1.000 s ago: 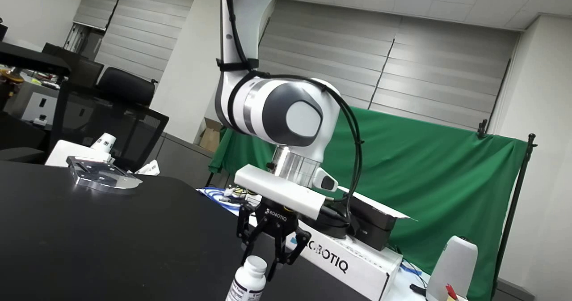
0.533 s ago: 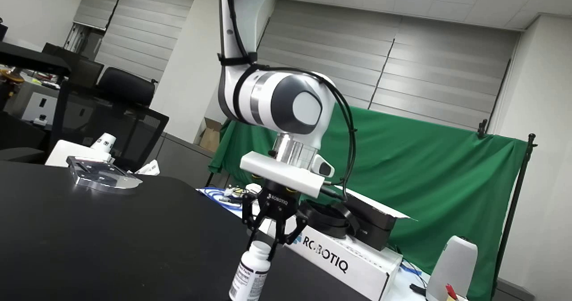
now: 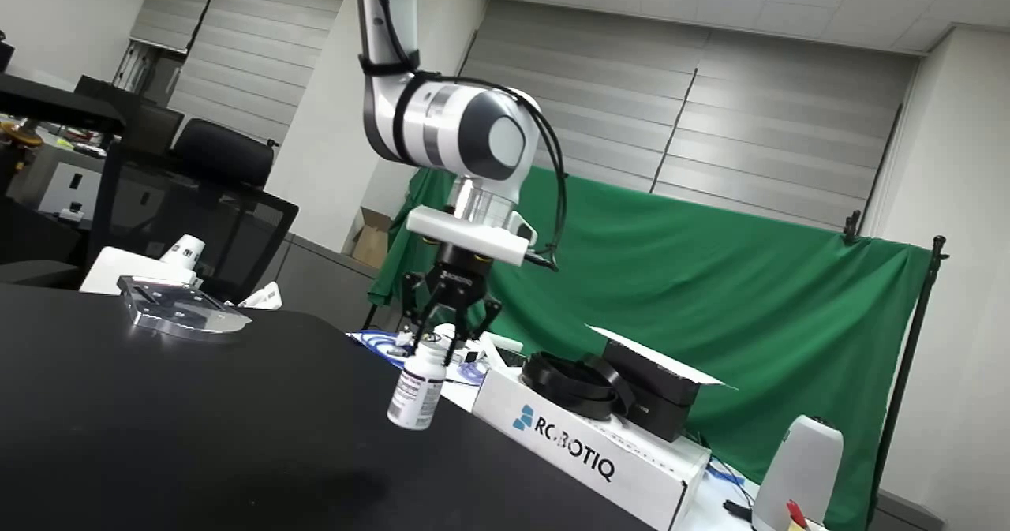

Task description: Move the white bottle forward then move it to the left side of the table

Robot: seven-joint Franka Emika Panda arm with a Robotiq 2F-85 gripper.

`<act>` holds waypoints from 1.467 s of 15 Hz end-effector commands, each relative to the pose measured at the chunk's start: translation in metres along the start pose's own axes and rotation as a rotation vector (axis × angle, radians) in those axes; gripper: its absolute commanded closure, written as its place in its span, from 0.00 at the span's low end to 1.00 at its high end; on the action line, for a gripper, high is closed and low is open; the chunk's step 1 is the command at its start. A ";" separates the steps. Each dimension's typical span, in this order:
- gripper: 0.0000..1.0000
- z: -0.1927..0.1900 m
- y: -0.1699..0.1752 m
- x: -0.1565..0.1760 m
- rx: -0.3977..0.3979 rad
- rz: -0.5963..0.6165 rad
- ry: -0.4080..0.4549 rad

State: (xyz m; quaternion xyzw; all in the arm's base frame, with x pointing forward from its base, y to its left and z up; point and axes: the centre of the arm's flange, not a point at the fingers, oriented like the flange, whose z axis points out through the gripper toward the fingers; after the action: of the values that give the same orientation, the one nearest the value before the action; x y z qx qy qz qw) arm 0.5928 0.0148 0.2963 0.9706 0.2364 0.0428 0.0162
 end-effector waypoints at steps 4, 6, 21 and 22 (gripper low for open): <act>0.81 -0.010 -0.107 0.030 -0.007 -0.236 0.018; 0.81 -0.011 -0.140 0.034 0.017 -0.291 0.021; 0.81 0.014 -0.243 0.020 0.115 -0.583 0.070; 0.81 0.034 -0.247 0.019 0.077 -0.576 0.057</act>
State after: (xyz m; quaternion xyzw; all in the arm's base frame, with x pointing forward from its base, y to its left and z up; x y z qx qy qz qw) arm 0.5064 0.2462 0.2663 0.8632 0.5007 0.0553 -0.0330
